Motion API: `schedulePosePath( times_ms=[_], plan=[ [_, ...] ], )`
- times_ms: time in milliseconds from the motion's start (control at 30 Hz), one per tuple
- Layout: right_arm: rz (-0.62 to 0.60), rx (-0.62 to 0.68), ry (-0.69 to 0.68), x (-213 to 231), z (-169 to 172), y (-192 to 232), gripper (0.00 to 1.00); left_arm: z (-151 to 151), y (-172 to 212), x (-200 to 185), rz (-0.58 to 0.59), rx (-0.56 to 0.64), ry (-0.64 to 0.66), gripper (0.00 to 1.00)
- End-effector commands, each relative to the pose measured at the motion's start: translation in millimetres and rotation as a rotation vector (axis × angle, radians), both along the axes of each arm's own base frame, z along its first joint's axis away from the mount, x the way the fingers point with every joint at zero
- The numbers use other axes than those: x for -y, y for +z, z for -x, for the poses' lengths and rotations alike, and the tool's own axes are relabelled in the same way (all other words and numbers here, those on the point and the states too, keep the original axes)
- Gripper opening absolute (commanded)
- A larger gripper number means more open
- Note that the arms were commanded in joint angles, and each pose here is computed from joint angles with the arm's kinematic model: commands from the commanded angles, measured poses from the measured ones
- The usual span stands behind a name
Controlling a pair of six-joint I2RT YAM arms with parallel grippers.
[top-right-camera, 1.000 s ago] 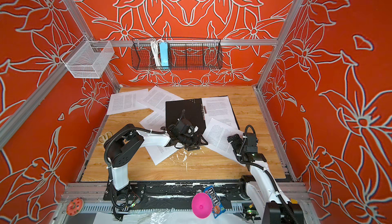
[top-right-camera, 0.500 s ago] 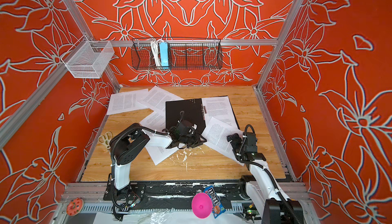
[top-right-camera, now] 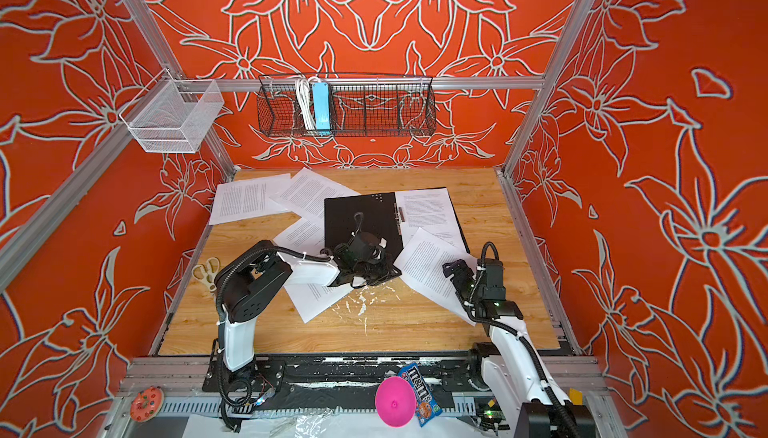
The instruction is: Put the files into the folder
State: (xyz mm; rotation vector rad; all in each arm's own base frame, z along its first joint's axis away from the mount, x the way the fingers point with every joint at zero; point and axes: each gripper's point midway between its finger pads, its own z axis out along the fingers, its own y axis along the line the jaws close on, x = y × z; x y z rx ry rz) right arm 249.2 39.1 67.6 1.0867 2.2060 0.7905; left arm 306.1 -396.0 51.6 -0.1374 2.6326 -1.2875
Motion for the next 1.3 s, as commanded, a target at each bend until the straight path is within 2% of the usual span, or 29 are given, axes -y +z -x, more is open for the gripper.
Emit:
schedulePosePath(
  times_ms=[0,100,167,333,400,533,633,733,800,933,1133,1267],
  plan=[
    [0.077,0.182,0.096,-5,-23,47,0.98,-2,71,6,0.022,0.191,-0.111,0.0],
    [0.129,0.324,0.133,-5,-44,87,0.98,8,123,9,-0.014,0.303,-0.273,0.0],
    [0.163,0.4,0.161,-7,-59,107,0.98,14,145,5,-0.067,0.365,-0.366,0.0],
    [0.266,0.66,0.283,-19,-90,147,0.98,14,175,-21,-0.239,0.54,-0.481,0.0],
    [0.314,0.75,0.359,-28,-98,157,0.98,16,187,-27,-0.261,0.641,-0.533,0.0],
    [0.333,0.811,0.423,-37,-113,170,0.98,23,203,-43,-0.322,0.785,-0.613,0.0],
    [0.322,0.844,0.381,-34,-120,182,0.98,17,206,-62,-0.405,0.846,-0.644,0.0],
    [0.348,0.861,0.32,-25,-122,185,0.98,16,212,-69,-0.375,0.868,-0.688,0.0],
    [0.364,0.87,0.317,-23,-124,187,0.98,6,216,-73,-0.322,0.862,-0.67,0.0],
    [0.367,0.892,0.341,-27,-127,189,0.98,-34,207,-91,-0.216,0.754,-0.627,0.0],
    [0.311,0.858,0.486,-54,-136,169,0.98,-95,143,-108,-0.239,0.508,-0.698,0.0],
    [0.276,0.758,0.531,-61,-151,138,0.98,-141,99,-125,-0.292,0.378,-0.64,0.0]
  ],
)
